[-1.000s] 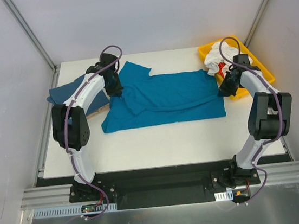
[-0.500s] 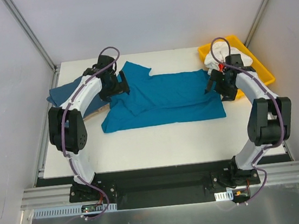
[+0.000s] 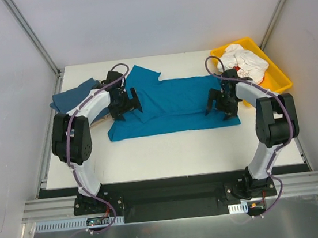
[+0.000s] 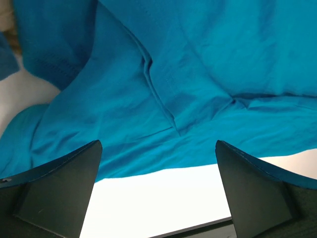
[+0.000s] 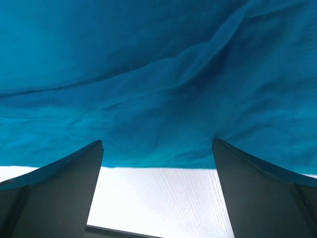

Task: Fold and stack the t-shirts
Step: Fold the flattened tshirt in 1/3 of the way

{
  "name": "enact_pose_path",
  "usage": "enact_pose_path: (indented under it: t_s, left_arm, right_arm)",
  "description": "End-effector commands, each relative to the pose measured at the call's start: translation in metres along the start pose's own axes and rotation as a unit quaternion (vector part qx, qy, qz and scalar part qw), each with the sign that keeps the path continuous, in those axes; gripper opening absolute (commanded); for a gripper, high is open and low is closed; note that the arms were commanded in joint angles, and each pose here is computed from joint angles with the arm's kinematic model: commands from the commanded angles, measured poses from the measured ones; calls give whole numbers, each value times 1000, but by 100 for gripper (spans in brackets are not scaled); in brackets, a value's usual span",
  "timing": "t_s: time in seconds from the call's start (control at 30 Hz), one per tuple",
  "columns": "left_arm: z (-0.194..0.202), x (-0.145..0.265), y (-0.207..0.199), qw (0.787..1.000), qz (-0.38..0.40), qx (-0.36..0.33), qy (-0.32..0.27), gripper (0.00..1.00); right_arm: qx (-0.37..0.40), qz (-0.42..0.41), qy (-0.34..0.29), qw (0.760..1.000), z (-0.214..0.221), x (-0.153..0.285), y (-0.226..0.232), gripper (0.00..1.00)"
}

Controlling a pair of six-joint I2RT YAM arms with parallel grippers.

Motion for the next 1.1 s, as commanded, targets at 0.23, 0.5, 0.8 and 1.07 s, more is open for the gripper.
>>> enact_pose_path:
  t_s: [0.23,0.5,0.8,1.07]
  left_arm:
    - [49,-31,32,997,-15,48,65,99]
    - [129,-10,74,992,-35,75,97,99]
    - [210,22,100,985,-13,133,107,99]
    - [203,64,63,990,83,105,40,99]
  right_arm:
    - [-44,17,56,997,46,-19,-25,96]
    - [-69,-9,76,995,99,0,-38,97]
    - [-83,-6,87,993,163,24,-46,96]
    - [-56,-42,36,997,159,51,-35,96]
Point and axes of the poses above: each gripper's point midway between its finger pads, its own x axis back along the fingers, its own y axis along the line the jaws close on, z = x × y, the point moved 1 cm from there along x, back along the fingers, and after that the axes turned 5 degrees about x, right-handed, at the moved point
